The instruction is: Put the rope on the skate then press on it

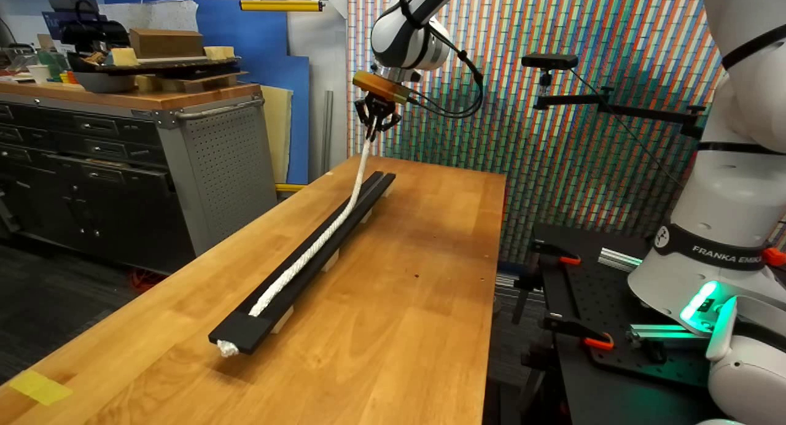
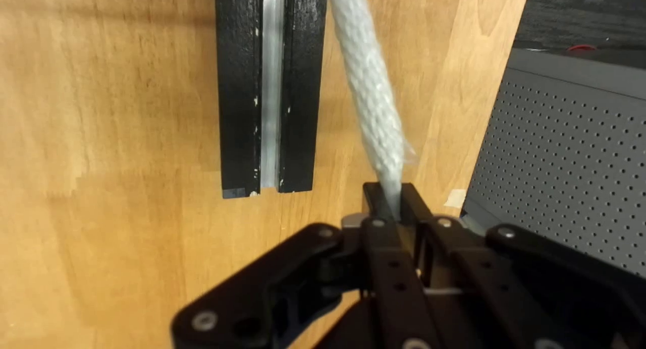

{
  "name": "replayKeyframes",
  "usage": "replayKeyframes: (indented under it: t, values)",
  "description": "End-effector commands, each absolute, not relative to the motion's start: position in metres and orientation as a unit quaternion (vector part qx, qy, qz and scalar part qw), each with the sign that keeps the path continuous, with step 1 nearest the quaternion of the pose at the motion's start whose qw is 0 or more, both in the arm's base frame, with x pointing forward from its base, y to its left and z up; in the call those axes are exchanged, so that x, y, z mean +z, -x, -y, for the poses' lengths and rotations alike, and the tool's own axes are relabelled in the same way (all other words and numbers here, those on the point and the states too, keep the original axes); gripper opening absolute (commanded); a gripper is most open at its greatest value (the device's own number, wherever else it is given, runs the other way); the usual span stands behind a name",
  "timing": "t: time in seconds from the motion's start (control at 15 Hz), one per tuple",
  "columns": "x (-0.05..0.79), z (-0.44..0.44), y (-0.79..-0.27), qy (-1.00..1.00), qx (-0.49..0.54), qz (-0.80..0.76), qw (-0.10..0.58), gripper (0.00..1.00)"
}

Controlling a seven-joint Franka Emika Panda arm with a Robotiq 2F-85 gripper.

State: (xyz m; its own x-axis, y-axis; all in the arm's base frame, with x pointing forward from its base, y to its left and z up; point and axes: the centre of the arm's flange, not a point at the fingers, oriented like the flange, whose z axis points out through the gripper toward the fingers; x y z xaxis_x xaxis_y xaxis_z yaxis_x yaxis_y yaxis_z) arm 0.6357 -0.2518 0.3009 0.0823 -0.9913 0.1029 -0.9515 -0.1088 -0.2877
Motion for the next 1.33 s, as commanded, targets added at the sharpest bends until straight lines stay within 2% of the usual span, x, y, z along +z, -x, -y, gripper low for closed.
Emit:
replayKeyframes:
  t: [0.0, 1.27]
  values:
    - [0.287, 0.263, -0.651, 0.725, -0.143, -0.67, 0.077, 0.03]
    - [0.228, 0.286, -0.629, 0.726, -0.11, -0.679, 0.024, 0.03]
